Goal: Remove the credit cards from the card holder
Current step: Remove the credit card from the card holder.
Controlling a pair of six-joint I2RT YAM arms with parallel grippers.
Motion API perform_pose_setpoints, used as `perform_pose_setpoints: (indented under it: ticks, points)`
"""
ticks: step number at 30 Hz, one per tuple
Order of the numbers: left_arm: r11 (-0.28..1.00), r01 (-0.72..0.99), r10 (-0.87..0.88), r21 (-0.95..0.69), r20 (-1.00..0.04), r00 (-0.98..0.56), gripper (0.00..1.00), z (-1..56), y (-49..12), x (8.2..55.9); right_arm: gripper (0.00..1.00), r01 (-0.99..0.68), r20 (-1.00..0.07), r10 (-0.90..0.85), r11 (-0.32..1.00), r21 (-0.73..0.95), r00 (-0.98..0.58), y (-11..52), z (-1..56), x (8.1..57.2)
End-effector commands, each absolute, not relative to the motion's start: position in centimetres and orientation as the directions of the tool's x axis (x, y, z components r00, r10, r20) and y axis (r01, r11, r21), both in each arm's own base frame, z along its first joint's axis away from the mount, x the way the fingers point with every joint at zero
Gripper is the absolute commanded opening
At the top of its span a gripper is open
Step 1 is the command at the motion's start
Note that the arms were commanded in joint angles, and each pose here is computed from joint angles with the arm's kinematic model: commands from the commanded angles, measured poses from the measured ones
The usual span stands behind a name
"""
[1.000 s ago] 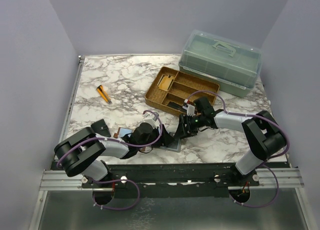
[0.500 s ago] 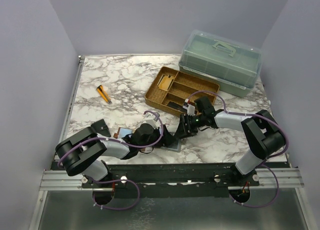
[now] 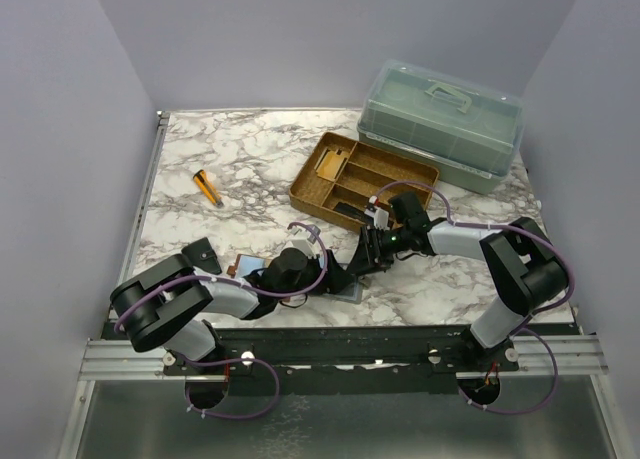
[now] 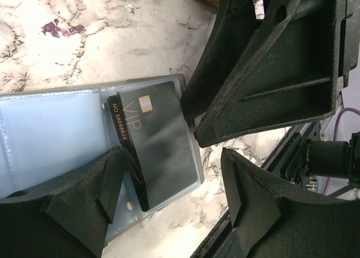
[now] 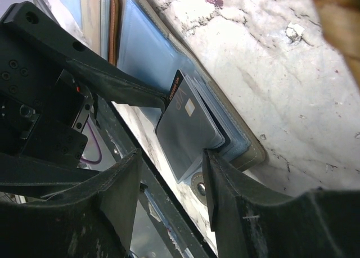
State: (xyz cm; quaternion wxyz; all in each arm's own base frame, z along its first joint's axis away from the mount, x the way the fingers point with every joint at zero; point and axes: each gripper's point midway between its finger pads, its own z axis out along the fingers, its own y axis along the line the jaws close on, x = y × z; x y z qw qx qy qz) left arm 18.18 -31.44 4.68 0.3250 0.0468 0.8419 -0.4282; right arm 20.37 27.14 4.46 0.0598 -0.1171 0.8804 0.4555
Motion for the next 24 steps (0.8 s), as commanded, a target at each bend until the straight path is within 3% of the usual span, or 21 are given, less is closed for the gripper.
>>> perform_pose_setpoints:
  ticks: [1, 24]
  points:
    - [0.708, 0.329, -0.117, -0.625, -0.562, -0.819, 0.76, 1.2, -29.3, 16.5, 0.52, -0.403, -0.368, -0.167, 0.447, 0.799, -0.915, 29.0, 7.7, 22.0]
    - [0.755, 0.23, -0.158, -0.615, -0.51, -0.846, 0.75, 0.3, -29.0, 17.0, 0.5, -0.401, -0.361, -0.176, 0.409, 0.819, -0.916, 29.8, 8.8, 22.5]
